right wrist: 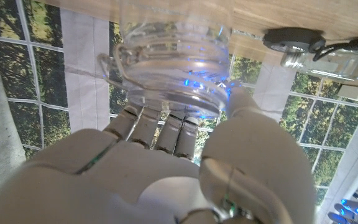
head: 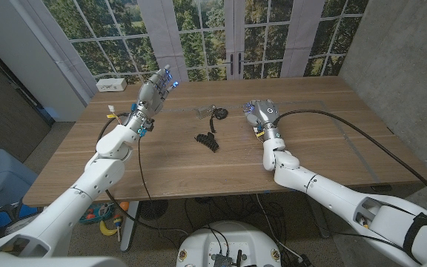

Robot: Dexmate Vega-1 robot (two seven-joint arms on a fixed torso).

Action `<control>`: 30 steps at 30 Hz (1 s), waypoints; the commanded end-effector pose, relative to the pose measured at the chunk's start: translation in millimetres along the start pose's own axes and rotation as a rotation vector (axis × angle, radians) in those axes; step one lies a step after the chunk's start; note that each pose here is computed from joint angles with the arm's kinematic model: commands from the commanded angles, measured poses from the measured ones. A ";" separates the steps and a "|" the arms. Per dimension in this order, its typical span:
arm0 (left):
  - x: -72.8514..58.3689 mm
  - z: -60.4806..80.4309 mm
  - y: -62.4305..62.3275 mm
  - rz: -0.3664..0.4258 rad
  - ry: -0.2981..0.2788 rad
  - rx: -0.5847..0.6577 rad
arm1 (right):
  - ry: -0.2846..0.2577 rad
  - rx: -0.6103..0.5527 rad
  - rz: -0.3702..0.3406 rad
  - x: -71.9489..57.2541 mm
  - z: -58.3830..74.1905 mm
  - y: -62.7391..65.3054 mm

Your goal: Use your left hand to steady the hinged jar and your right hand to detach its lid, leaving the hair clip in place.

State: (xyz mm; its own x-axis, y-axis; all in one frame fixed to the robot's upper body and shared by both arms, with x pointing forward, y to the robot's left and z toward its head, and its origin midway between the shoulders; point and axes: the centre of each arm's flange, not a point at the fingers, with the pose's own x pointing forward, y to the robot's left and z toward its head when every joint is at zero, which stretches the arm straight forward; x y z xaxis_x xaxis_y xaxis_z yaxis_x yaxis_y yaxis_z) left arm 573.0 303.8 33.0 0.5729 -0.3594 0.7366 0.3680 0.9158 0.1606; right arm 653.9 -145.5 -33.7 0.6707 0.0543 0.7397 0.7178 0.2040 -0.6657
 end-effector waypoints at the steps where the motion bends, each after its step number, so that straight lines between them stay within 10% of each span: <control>1: 1.4 2.4 -0.3 -0.009 -0.004 0.004 | 0.101 -0.048 0.100 5.7 1.9 -3.7; 13: 4.2 3.1 0.1 -0.013 -0.006 0.008 | 0.137 0.024 0.193 11.4 -2.6 -14.1; 30: 5.7 0.6 -0.8 -0.013 0.002 0.007 | 0.036 0.559 0.283 14.9 -12.8 -38.3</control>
State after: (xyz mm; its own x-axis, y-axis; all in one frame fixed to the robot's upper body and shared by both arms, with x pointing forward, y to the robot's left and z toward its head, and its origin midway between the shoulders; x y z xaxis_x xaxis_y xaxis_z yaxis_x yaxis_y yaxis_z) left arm 574.1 302.2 37.7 0.5656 -0.3701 0.7370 0.3697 0.9126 0.1746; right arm 649.2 -154.4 -13.4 0.8368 0.0538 0.5448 0.4712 0.4359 -0.7668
